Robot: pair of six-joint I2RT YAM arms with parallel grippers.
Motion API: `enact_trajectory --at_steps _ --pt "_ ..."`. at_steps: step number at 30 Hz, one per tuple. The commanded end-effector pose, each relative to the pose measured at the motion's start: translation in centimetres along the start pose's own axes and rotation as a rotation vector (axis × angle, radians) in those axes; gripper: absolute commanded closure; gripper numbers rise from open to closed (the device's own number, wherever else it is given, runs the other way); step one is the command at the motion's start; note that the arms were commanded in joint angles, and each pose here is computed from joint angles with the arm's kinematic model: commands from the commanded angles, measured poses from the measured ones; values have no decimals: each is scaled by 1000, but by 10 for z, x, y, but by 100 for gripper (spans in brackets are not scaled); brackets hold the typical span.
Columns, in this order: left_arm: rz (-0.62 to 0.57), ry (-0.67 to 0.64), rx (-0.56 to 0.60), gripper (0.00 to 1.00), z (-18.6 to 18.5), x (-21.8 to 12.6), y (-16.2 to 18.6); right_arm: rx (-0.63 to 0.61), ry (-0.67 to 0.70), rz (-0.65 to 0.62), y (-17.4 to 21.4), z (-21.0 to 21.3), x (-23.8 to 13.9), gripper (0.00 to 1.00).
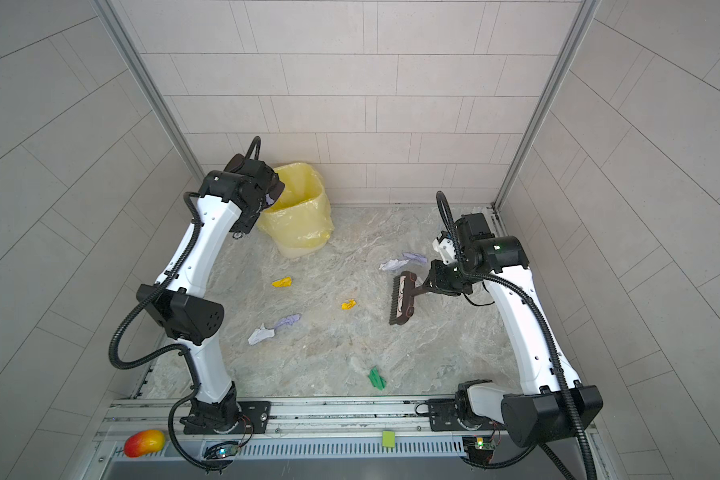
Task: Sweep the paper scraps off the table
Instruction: 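Tip the dustpan over the yellow bin with the left gripper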
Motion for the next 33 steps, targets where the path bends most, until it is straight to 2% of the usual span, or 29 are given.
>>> enact_trajectory --at_steps 1,8,15,26,33 --pt "27 -180 88 100 10 -7 -9 -12 -15 -16 1 6 -10 100" --pt "42 -444 290 100 3 -23 -40 -20 -8 -7 2 8 -10 100" --pt "17 -580 408 100 -6 -30 -60 -23 -8 -8 1 8 -9 100" --pt "3 -616 458 100 -8 -28 -58 -30 -8 -2 0 9 -7 100" --pt "-22 -603 411 100 1 -33 -48 -36 -7 -8 0 9 -8 100"
Point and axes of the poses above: each gripper's point midway between its finger pads, its own x axis out along the fingers, its own z axis along the line the jaws close on, y = z × x, the point moved 9 cm from there along -x, back along the fingers, and after that the axes turned 15 degrees about x, right-handed, at the moved point
